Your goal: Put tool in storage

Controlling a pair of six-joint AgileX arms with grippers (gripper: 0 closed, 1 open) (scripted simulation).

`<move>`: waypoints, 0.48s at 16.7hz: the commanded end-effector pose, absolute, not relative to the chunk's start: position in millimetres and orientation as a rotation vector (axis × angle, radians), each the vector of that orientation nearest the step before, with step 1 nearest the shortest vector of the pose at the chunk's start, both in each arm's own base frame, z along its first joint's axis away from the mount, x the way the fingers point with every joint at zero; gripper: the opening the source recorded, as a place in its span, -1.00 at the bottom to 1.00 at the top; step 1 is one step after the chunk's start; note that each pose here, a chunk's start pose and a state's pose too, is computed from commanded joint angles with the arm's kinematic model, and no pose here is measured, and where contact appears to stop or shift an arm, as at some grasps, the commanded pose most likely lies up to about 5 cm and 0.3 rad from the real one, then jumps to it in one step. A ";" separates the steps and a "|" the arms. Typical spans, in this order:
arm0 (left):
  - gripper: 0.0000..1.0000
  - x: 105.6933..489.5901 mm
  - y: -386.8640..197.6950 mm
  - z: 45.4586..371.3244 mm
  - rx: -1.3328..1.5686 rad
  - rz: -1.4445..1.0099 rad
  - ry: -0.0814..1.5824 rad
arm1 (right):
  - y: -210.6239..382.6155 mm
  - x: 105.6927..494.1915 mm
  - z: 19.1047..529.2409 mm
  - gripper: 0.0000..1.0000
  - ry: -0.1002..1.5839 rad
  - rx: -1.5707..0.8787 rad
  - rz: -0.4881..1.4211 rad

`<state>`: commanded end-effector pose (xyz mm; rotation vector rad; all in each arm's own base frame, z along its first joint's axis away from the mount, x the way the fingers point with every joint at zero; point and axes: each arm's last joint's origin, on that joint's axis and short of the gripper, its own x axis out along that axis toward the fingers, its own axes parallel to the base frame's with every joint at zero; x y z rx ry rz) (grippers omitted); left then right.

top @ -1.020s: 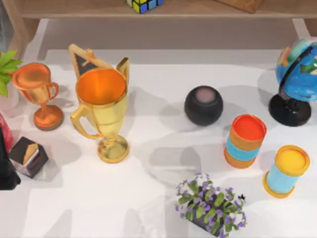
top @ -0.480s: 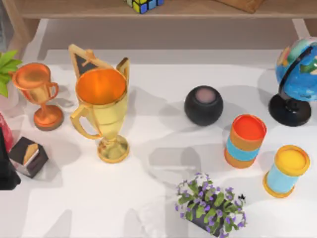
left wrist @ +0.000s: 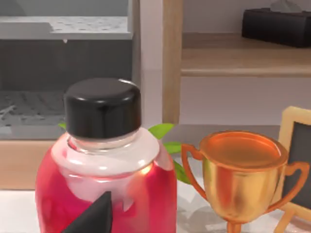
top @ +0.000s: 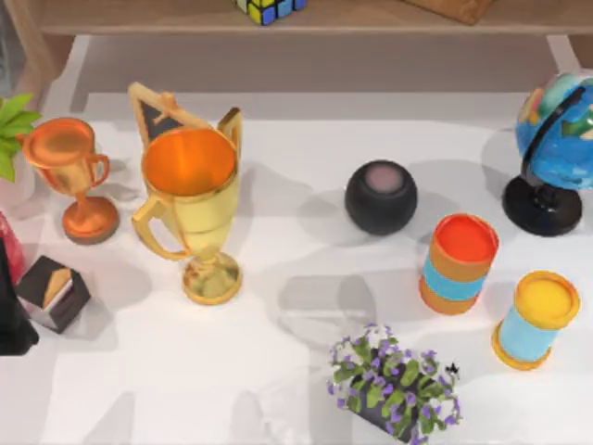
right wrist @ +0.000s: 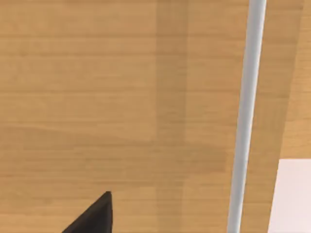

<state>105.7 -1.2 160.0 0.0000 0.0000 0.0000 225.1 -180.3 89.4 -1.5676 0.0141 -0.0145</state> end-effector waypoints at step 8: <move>1.00 105.7 -1.2 160.0 0.000 0.000 0.000 | -179.4 234.7 89.2 1.00 0.008 -1.571 -0.008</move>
